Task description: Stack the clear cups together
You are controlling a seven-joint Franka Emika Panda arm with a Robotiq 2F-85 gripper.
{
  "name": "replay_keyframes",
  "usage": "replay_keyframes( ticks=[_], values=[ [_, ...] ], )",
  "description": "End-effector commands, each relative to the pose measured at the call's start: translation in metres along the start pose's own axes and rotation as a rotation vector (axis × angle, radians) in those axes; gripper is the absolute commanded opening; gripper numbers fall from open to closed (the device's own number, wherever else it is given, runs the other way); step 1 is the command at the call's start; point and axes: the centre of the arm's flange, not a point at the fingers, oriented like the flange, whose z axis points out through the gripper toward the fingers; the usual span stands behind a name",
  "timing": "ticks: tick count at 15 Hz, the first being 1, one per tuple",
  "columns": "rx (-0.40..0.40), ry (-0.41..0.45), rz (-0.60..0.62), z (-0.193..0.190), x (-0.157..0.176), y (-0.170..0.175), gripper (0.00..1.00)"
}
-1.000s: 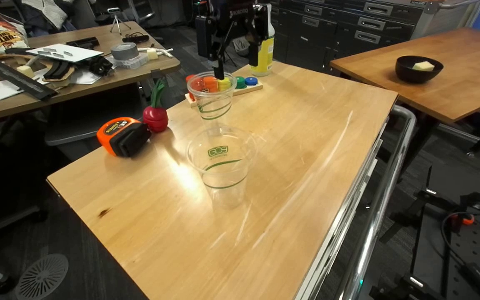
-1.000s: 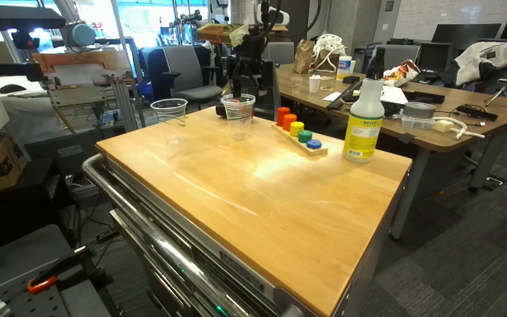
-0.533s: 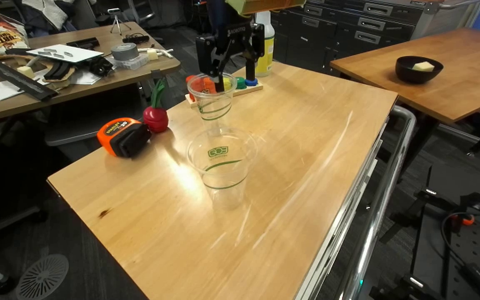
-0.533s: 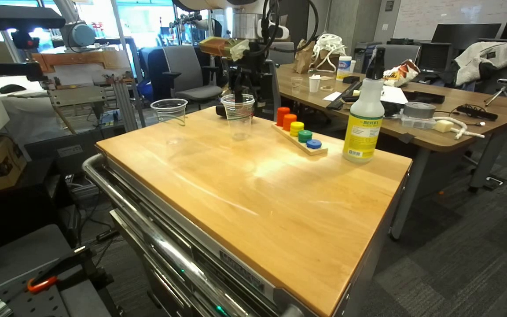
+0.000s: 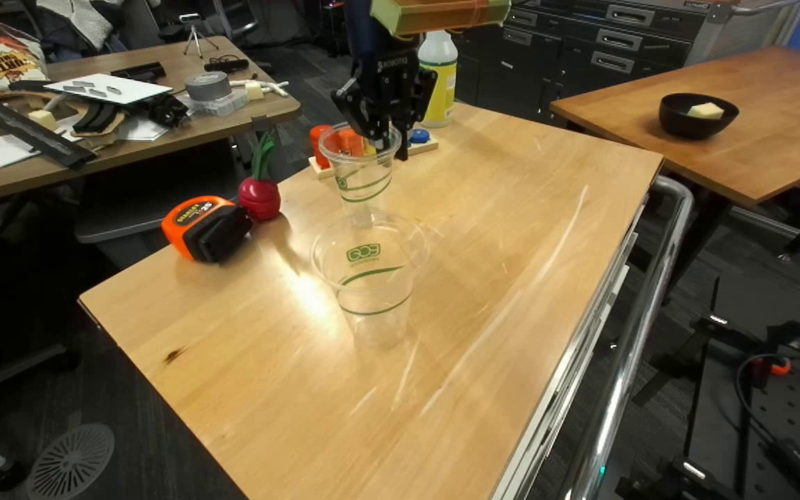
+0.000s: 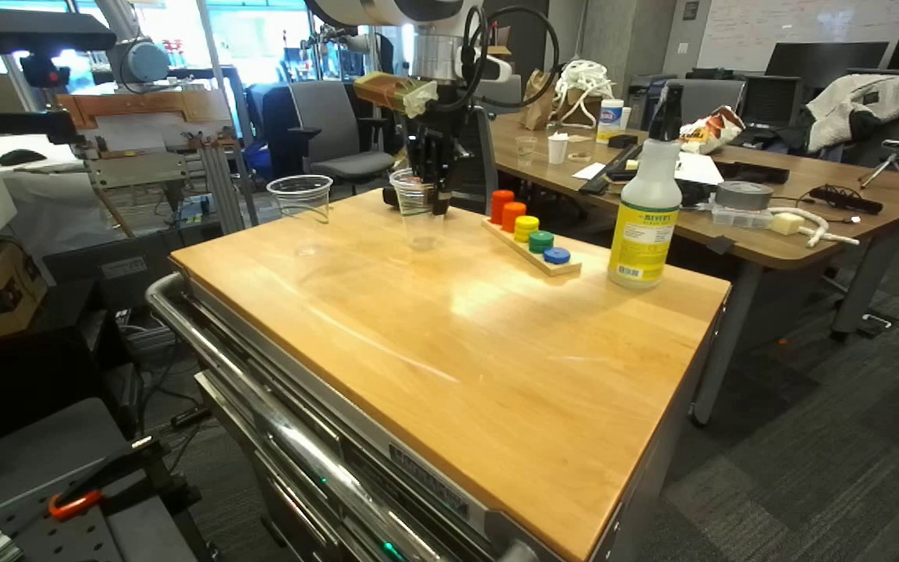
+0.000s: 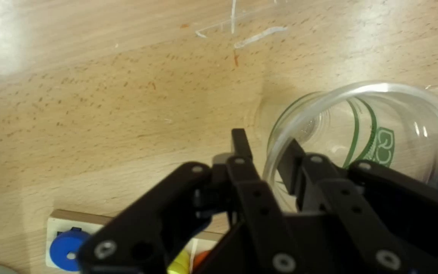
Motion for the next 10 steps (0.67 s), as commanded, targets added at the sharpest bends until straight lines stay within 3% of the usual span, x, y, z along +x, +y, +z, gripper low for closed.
replay_keyframes(
  ticks=[1,7,10],
  values=[
    [0.037,-0.003,0.075,-0.011,0.003,-0.001,0.00],
    [0.053,-0.070,0.152,-0.017,0.002,0.014,0.01],
    [0.034,-0.087,0.149,-0.043,-0.008,0.013,0.01]
  ],
)
